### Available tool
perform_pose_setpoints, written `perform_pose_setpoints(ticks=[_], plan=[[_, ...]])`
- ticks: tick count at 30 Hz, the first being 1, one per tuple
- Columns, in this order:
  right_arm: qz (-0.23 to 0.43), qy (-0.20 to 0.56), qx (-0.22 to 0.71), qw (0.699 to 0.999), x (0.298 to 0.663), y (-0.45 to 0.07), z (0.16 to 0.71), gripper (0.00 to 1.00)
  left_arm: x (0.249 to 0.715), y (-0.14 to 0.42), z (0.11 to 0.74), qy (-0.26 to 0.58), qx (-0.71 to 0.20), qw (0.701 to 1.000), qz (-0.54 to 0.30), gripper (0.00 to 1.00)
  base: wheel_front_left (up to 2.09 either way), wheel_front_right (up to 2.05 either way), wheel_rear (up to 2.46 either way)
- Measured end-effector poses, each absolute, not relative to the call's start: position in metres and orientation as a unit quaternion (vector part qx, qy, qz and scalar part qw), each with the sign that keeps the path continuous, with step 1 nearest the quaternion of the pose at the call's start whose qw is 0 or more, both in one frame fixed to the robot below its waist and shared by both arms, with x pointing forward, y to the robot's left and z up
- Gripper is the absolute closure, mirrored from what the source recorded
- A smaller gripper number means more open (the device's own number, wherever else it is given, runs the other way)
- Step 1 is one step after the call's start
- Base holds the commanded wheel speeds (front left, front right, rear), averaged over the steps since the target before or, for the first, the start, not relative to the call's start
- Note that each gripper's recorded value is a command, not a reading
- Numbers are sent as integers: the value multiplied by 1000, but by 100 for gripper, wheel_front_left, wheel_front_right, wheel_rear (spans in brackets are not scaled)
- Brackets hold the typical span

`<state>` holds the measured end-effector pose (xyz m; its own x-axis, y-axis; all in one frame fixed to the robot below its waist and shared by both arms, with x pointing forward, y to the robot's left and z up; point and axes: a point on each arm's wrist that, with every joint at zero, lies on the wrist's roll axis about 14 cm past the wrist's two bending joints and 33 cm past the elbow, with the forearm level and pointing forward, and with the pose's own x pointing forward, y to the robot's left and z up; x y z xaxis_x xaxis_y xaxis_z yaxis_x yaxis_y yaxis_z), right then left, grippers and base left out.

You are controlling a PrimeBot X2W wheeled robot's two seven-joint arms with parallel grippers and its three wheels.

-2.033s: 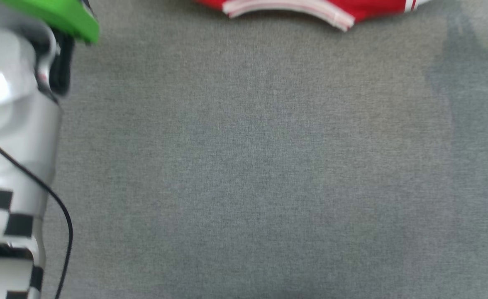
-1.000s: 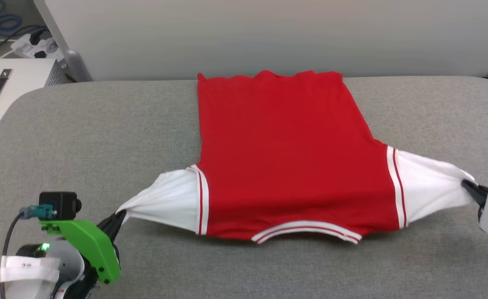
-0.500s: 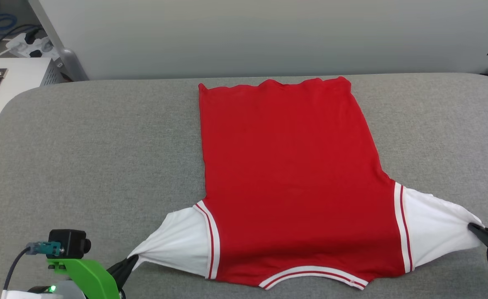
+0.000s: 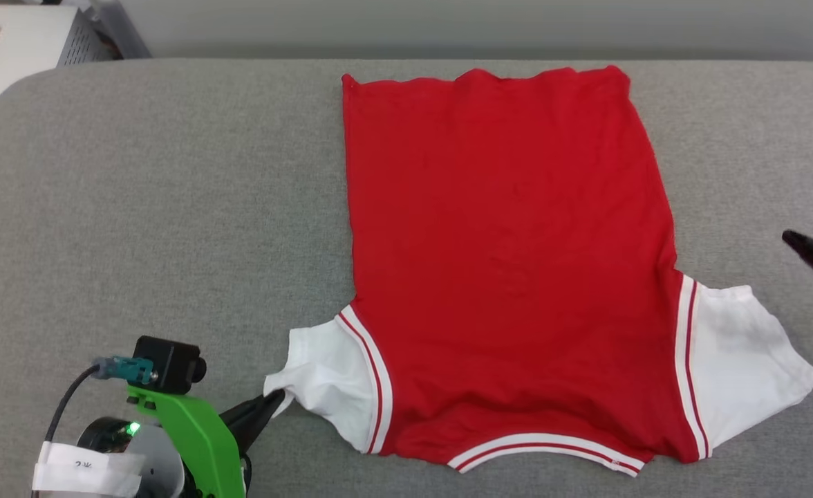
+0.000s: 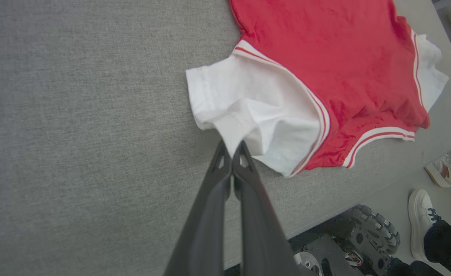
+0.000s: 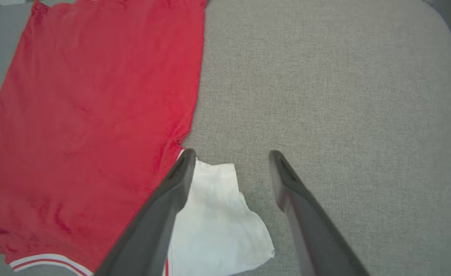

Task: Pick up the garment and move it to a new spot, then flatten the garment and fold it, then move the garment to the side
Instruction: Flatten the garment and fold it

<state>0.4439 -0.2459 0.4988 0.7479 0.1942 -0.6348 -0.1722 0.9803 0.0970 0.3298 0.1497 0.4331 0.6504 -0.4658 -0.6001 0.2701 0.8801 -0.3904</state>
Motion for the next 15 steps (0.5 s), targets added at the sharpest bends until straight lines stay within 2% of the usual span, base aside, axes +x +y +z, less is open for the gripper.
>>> perform_pose_setpoints(ticks=[7, 15], plan=[[132, 366, 3, 921, 518, -214, 512, 0, 345, 141, 431, 369, -122, 894, -222, 100, 0, 0, 0], [97, 456, 11, 884, 588, -206, 476, 0, 355, 145, 421, 379, -121, 894, -207, 100, 0, 0, 0]])
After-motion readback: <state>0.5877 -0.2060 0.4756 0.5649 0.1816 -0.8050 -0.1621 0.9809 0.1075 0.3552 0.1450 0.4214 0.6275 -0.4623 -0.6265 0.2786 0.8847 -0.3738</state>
